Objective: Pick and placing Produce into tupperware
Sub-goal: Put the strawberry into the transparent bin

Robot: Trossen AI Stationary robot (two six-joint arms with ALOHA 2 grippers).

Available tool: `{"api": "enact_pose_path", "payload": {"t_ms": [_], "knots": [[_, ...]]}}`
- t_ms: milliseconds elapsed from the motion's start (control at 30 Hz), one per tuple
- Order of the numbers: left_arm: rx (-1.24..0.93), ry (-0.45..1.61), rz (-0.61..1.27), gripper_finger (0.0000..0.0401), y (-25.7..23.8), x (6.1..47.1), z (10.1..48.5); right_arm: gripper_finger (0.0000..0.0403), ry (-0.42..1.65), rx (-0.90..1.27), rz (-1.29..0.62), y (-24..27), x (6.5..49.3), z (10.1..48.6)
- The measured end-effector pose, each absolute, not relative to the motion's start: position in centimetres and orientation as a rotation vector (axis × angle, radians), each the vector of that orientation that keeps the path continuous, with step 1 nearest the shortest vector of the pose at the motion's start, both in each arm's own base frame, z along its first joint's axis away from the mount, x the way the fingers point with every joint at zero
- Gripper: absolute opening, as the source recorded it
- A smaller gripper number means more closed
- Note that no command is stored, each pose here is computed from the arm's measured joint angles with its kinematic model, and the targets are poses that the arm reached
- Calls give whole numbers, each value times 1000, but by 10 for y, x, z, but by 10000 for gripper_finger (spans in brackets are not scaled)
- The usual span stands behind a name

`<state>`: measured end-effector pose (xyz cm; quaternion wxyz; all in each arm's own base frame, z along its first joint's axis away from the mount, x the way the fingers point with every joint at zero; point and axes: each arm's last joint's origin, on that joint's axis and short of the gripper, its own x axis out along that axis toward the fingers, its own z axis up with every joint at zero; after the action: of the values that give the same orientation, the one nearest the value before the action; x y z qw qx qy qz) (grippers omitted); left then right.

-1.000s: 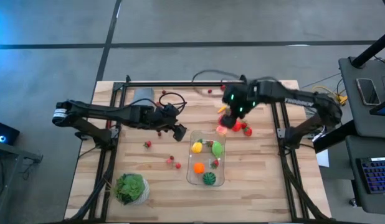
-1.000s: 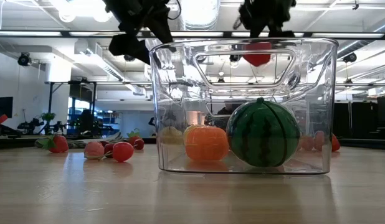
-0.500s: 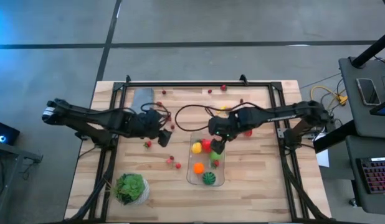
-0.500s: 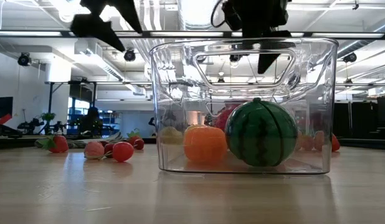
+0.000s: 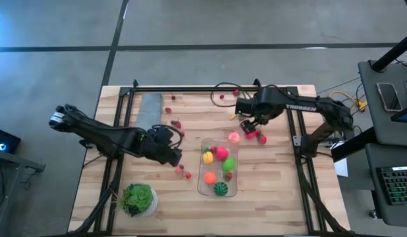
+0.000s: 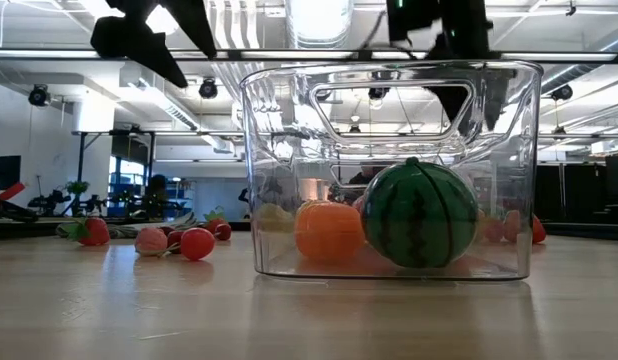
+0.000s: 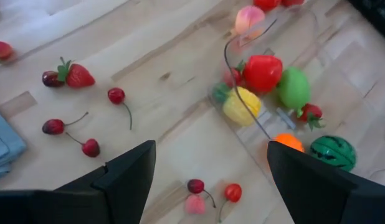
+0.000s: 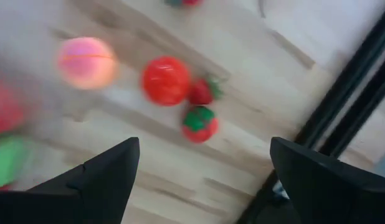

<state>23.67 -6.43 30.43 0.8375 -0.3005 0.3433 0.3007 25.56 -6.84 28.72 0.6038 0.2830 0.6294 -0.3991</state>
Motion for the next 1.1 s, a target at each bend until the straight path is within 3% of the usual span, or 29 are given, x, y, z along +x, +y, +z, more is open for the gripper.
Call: {"api": "enact_pose_path", "payload": {"t_ms": [300, 567, 1100], "knots": [[-625, 742, 639, 293, -68, 245, 297, 337, 1667, 826, -801, -95, 223, 218], [-622, 743, 638, 293, -68, 245, 297, 329, 1658, 866, -683, -86, 214, 178], [-618, 733, 648, 293, -67, 245, 297, 326, 1605, 773, -641, -85, 209, 153]]}}
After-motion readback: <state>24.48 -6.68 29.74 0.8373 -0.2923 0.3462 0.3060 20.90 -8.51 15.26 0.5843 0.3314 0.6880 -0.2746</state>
